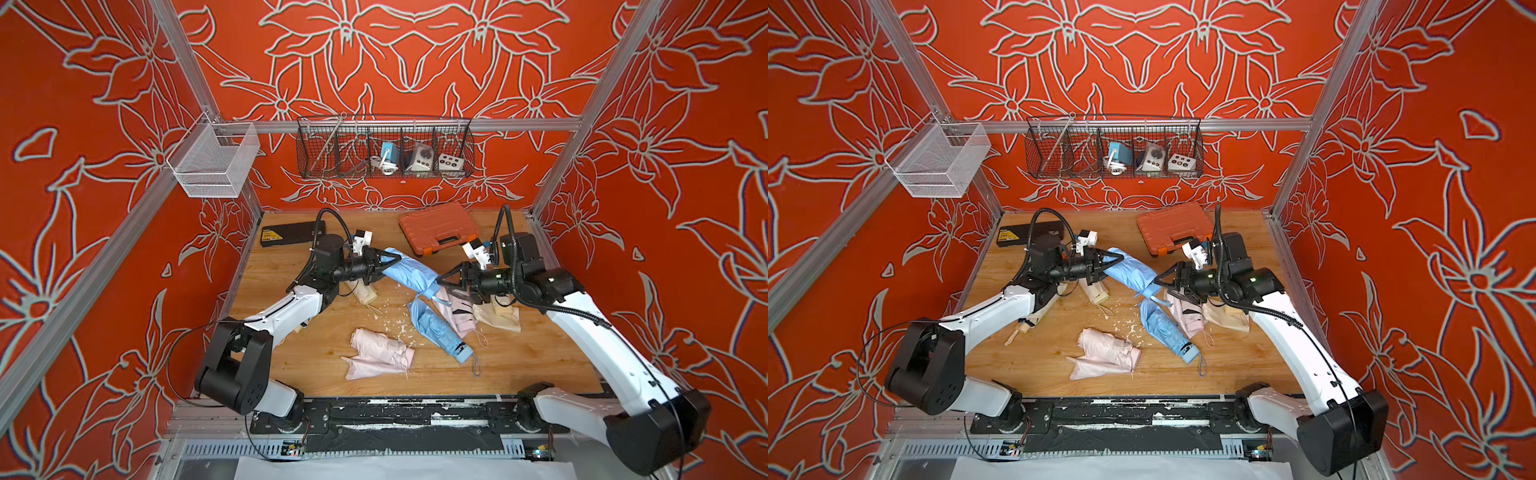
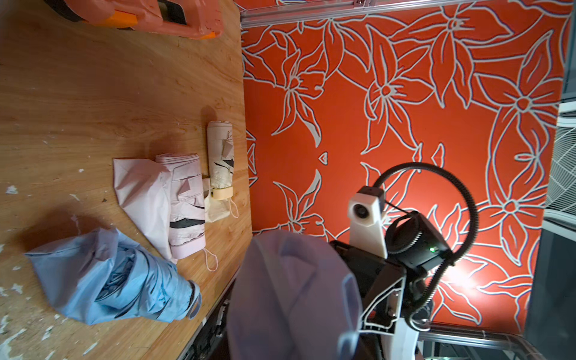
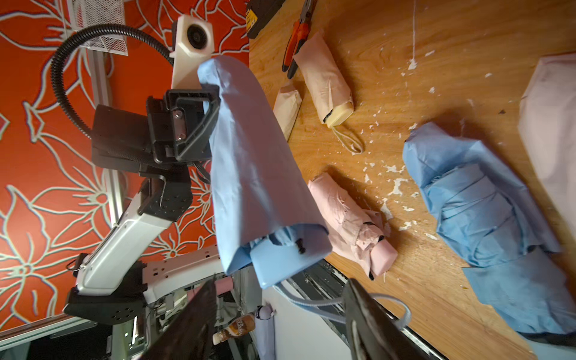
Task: Take umbrellas out of sleeves
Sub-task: Pick up the umbrella from the center of the board.
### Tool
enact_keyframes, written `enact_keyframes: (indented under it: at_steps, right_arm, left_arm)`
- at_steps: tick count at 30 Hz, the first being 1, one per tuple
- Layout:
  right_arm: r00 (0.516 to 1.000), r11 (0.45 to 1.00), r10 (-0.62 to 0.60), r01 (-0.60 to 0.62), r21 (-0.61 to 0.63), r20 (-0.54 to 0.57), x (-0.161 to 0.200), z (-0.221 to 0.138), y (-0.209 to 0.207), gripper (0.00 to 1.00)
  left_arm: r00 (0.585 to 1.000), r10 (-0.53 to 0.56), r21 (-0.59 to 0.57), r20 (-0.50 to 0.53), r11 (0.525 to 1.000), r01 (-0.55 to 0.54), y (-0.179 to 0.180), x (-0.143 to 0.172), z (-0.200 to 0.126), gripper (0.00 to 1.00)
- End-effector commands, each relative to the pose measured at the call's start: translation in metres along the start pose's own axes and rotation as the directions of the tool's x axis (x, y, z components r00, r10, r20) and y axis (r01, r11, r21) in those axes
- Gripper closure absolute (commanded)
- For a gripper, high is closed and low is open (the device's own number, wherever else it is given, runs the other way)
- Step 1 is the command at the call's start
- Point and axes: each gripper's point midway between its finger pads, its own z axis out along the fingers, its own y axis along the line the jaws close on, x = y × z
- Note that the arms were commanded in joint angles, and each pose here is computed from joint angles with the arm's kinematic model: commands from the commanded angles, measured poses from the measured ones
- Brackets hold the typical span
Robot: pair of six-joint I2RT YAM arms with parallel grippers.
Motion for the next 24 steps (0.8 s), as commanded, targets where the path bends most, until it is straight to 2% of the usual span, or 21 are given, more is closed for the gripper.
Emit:
enact_keyframes:
  at_steps: [1, 10, 24]
  right_arm:
    - [1.000, 0.990, 0.020, -0.017, -0.142, 0.021, -0.006, -0.005, 0.030, 0.38]
    - [0.998, 0.986, 0.062, -0.057, -0.155, 0.025, -0.011, 0.002, 0.022, 0.45]
    - [0.995, 0.976, 0.082, -0.069, -0.206, 0.055, -0.024, 0.004, 0.028, 0.48]
  left_arm:
    - [0.998, 0.057, 0.119, 0.007, 0.991, -0.057, -0.037, -0.002, -0.005, 0.82]
    - [0.999, 0.048, 0.139, 0.016, 0.989, -0.049, -0.039, 0.001, -0.008, 0.82]
    - [0.999, 0.047, 0.159, 0.013, 0.986, -0.049, -0.041, 0.001, -0.009, 0.82]
